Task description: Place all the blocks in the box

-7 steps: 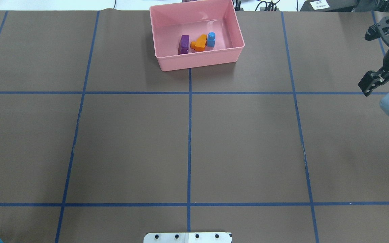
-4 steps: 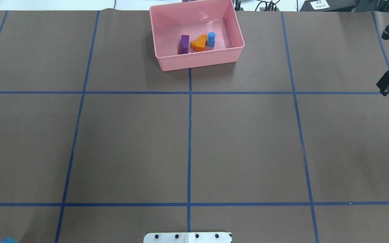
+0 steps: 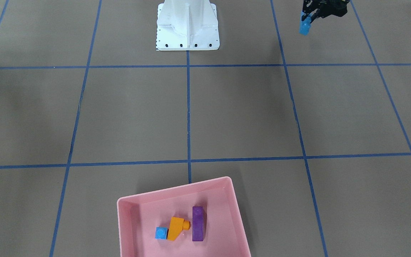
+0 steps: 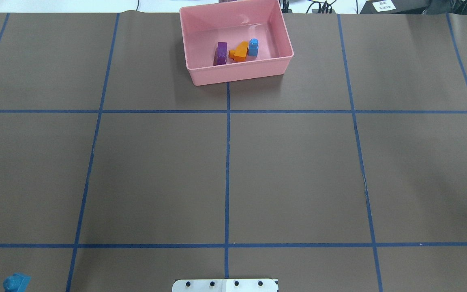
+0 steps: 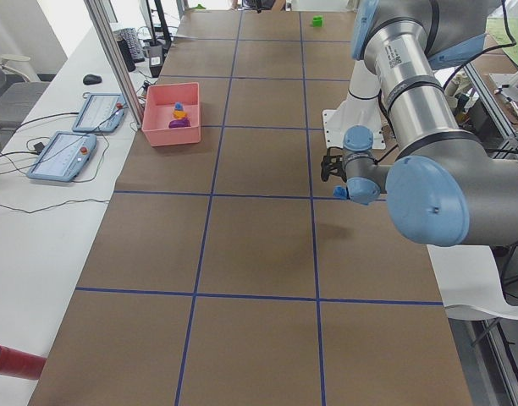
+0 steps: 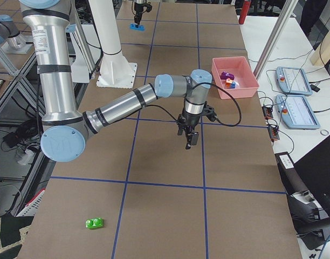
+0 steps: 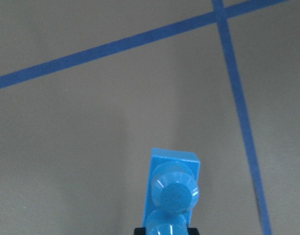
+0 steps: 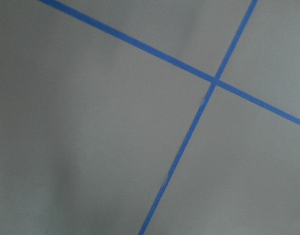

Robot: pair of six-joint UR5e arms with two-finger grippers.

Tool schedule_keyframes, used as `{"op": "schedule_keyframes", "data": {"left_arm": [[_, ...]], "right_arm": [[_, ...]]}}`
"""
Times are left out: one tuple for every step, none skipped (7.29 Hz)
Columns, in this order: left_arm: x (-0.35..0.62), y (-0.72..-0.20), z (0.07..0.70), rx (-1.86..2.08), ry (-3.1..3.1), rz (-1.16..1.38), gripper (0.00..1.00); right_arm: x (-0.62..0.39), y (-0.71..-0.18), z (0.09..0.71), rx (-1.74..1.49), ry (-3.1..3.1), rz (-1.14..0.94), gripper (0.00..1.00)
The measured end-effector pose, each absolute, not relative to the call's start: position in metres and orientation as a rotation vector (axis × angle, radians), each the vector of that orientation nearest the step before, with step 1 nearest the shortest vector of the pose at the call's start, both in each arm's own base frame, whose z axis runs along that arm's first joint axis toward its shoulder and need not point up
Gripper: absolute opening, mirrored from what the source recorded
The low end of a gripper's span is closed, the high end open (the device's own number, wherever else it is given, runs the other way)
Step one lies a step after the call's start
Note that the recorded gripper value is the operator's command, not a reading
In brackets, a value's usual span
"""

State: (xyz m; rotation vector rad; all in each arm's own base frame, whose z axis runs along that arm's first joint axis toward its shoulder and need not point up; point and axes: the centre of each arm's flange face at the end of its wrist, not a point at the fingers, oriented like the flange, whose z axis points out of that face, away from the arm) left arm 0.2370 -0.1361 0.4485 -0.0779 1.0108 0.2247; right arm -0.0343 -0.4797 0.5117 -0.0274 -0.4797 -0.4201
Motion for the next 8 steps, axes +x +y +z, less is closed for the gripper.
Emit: {"op": "schedule_keyframes", "data": {"left_arm": [[0.233,-0.153,0.438,-0.075,1.053,0.216,0.00],[0.237,-0.176,0.424,-0.065,1.086,0.196,0.00],[0.252,-0.207,0.402,-0.059,1.107,0.158,0.00],[0.271,-0.245,0.371,-0.049,1.115,0.119,0.00],[0.286,-0.289,0.334,-0.034,1.117,0.088,0.00],[0.292,-0.333,0.297,-0.024,1.116,0.048,0.00],[0.297,-0.376,0.262,-0.012,1.119,0.005,0.00],[0.305,-0.419,0.227,0.005,1.130,-0.036,0.00]], "right_arm": [[-0.023,-0.458,0.544,-0.012,-0.490,-0.422,1.00],[-0.013,-0.429,0.583,0.009,-0.517,-0.421,1.00],[0.000,-0.399,0.621,0.024,-0.560,-0.417,1.00],[0.015,-0.371,0.655,0.037,-0.597,-0.416,1.00],[0.031,-0.347,0.683,0.041,-0.622,-0.417,1.00],[0.045,-0.324,0.704,0.037,-0.642,-0.418,1.00],[0.056,-0.302,0.720,0.027,-0.659,-0.419,1.00],[0.063,-0.282,0.732,0.015,-0.670,-0.417,1.00]]}}
